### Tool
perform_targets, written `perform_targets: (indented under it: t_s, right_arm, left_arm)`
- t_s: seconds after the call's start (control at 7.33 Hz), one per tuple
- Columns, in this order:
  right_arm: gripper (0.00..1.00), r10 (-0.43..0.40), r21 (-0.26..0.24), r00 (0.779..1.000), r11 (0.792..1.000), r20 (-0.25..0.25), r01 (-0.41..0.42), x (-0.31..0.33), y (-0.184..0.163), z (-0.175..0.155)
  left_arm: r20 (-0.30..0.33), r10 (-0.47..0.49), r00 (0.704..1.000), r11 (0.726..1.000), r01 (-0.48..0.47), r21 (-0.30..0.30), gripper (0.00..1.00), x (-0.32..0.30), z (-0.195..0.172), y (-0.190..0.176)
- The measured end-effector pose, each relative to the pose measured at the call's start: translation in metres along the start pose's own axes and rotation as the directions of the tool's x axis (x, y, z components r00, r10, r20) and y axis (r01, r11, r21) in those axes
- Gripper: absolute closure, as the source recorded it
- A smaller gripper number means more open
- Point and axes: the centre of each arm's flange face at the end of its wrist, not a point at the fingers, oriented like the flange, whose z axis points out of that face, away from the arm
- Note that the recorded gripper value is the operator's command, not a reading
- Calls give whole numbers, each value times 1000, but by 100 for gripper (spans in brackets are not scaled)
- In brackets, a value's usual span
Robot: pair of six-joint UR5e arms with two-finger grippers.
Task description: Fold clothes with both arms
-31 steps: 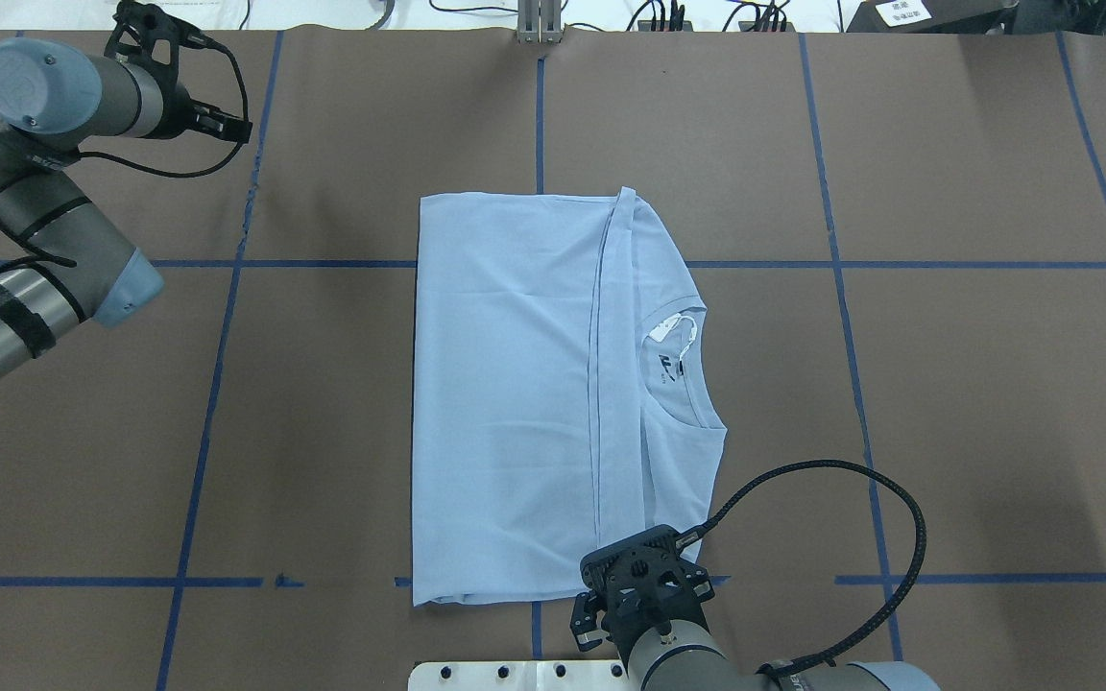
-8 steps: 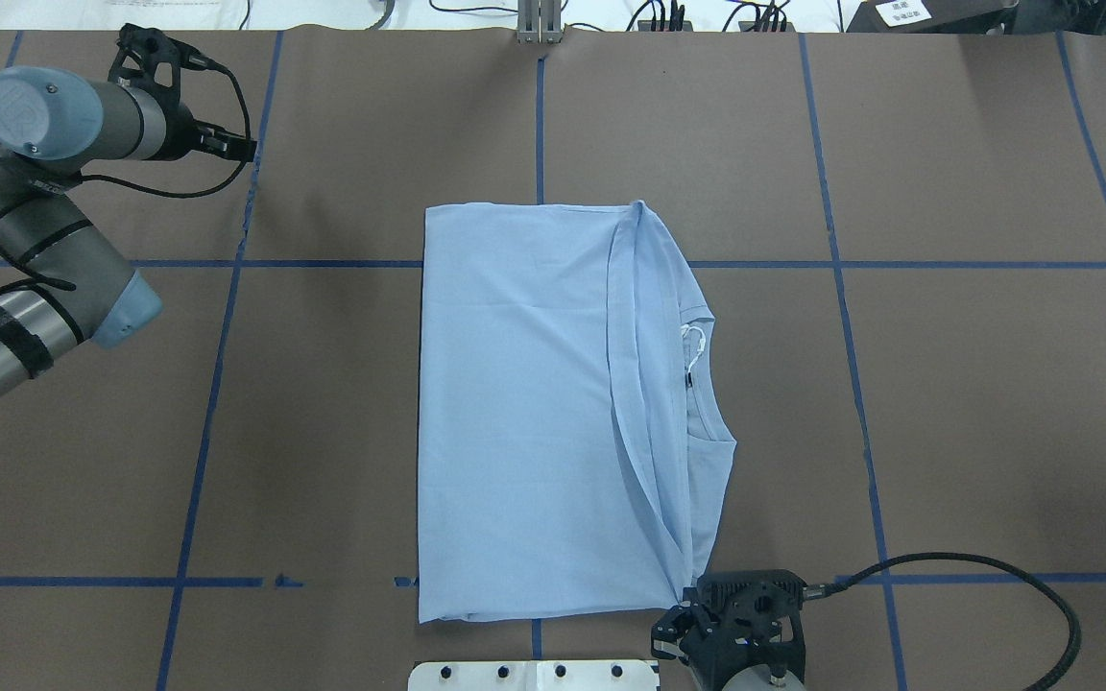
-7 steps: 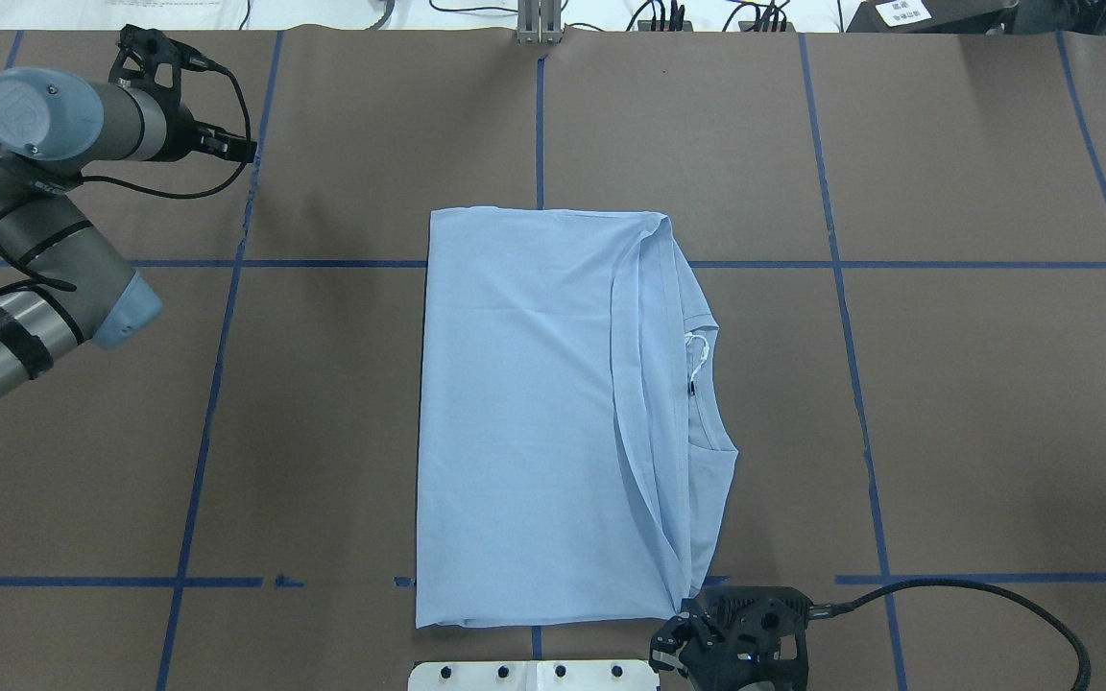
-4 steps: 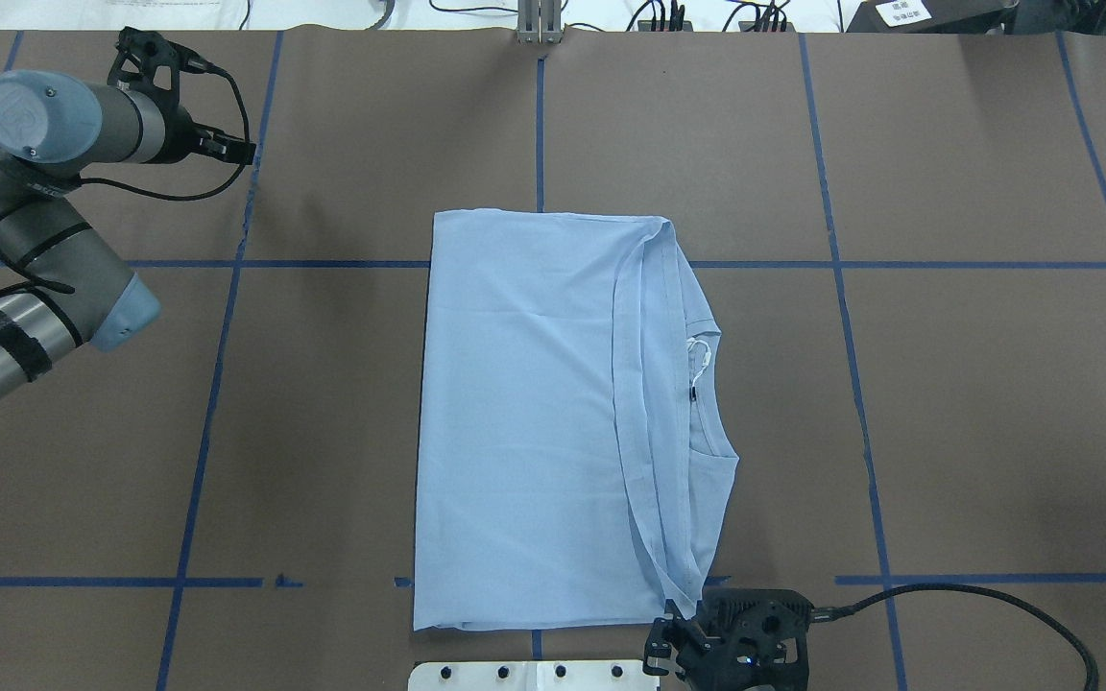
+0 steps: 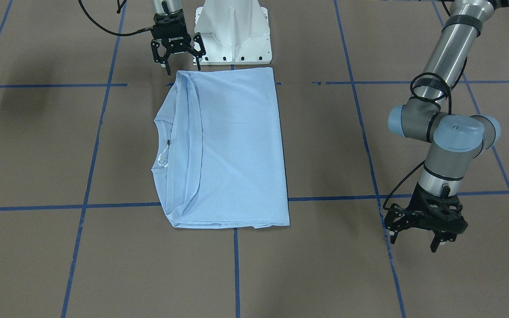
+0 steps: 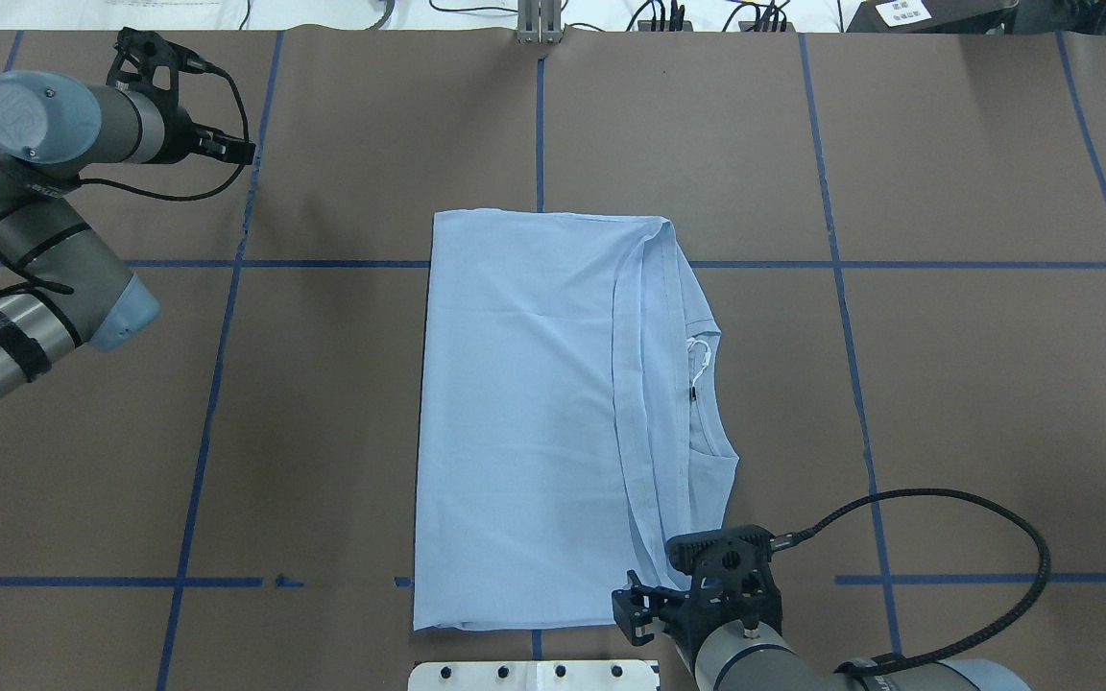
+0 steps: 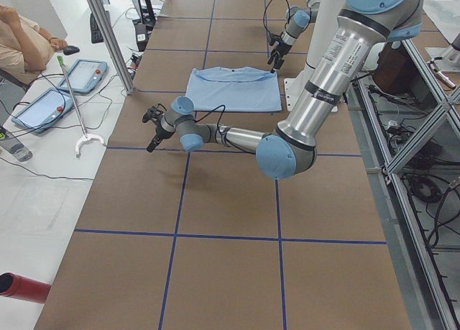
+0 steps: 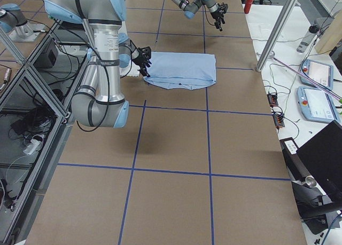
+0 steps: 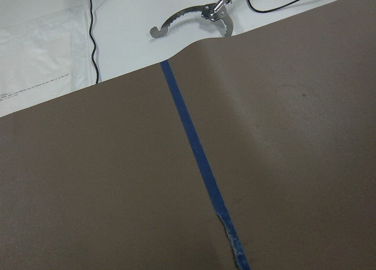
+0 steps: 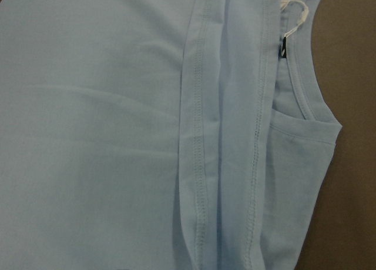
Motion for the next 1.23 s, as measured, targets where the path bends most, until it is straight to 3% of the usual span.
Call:
perform_targets:
  t_s: [0.41,0.68,0.96,1.23]
  right_arm:
    - [63,-160,-5,986,987,-40,160,-22,-7,18]
    - [67,-219,-12,974,976,-59,219,-21,-6,25]
    - [100,-235,-16,970,972,-66,235,-21,-5,28]
    - [100,-235,-14,970,972,-66,235,-21,-7,28]
  left_arm:
    - [-7,-9,1000,1000,9,3,0,3,1,2]
    - [-8,-8,1000,1000,8,1,0,4,1,3]
    - [-8,-8,1000,1000,8,0,0,4,2,3]
    - [-7,-8,1000,1000,8,-1,0,4,2,4]
